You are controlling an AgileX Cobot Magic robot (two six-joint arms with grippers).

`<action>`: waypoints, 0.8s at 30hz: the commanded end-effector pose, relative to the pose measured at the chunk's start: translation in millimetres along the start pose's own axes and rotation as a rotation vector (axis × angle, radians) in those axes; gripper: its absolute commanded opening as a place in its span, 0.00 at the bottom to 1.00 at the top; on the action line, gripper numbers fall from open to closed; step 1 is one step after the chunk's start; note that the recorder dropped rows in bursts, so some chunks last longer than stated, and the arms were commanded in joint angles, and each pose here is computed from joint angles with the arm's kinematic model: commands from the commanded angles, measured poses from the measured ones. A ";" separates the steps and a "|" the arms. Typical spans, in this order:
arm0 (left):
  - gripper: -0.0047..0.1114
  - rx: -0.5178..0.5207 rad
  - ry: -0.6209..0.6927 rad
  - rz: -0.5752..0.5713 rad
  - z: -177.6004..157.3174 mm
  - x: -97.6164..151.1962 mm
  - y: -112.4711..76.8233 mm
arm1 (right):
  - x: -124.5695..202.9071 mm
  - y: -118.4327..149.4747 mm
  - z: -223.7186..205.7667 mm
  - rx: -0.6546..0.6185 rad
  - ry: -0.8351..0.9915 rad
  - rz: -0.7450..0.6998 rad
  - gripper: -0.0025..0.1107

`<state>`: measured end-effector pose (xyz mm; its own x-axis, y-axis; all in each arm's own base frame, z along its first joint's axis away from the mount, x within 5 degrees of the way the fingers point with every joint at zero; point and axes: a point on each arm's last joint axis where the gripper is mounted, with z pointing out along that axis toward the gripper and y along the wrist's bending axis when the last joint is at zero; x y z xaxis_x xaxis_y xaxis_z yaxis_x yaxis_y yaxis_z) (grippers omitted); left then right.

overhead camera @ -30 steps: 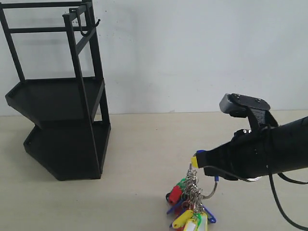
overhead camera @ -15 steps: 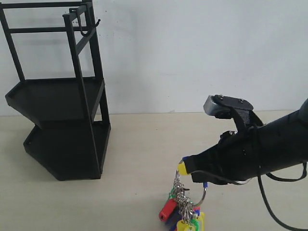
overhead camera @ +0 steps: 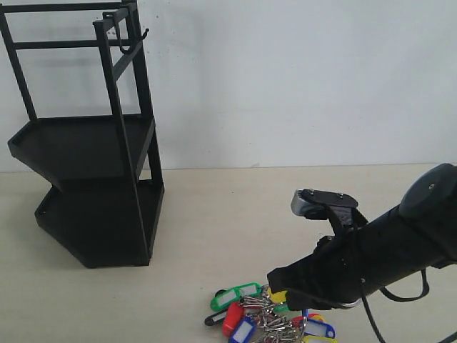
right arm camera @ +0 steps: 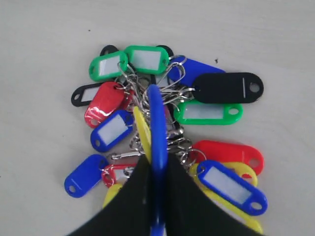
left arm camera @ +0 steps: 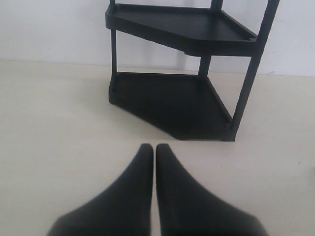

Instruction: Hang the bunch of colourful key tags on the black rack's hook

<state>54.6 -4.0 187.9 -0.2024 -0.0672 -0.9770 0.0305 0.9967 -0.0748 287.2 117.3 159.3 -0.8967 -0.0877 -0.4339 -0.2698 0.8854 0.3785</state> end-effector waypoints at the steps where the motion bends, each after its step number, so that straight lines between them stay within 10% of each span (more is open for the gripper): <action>1: 0.08 -0.004 -0.006 0.008 0.1 0.2 0.4 | -1.8 0.0 1.1 0.004 -0.004 -0.037 0.02; 12: 0.08 -0.004 -0.006 0.008 0.1 0.2 0.4 | 0.6 2.1 1.0 -0.020 0.021 -0.069 0.36; 19: 0.08 -0.004 -0.006 0.008 0.1 0.2 0.4 | 0.4 2.0 1.0 -0.019 0.020 -0.067 0.34; 24: 0.08 -0.004 -0.006 0.008 0.1 0.2 0.4 | 0.4 2.0 1.0 -0.019 0.019 -0.075 0.08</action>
<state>54.6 -4.0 187.9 -0.2024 -0.0672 -0.9770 0.0305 0.9967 -0.0748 286.3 118.7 160.1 -0.8846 -0.1423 -0.4442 -0.3246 0.8717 0.3672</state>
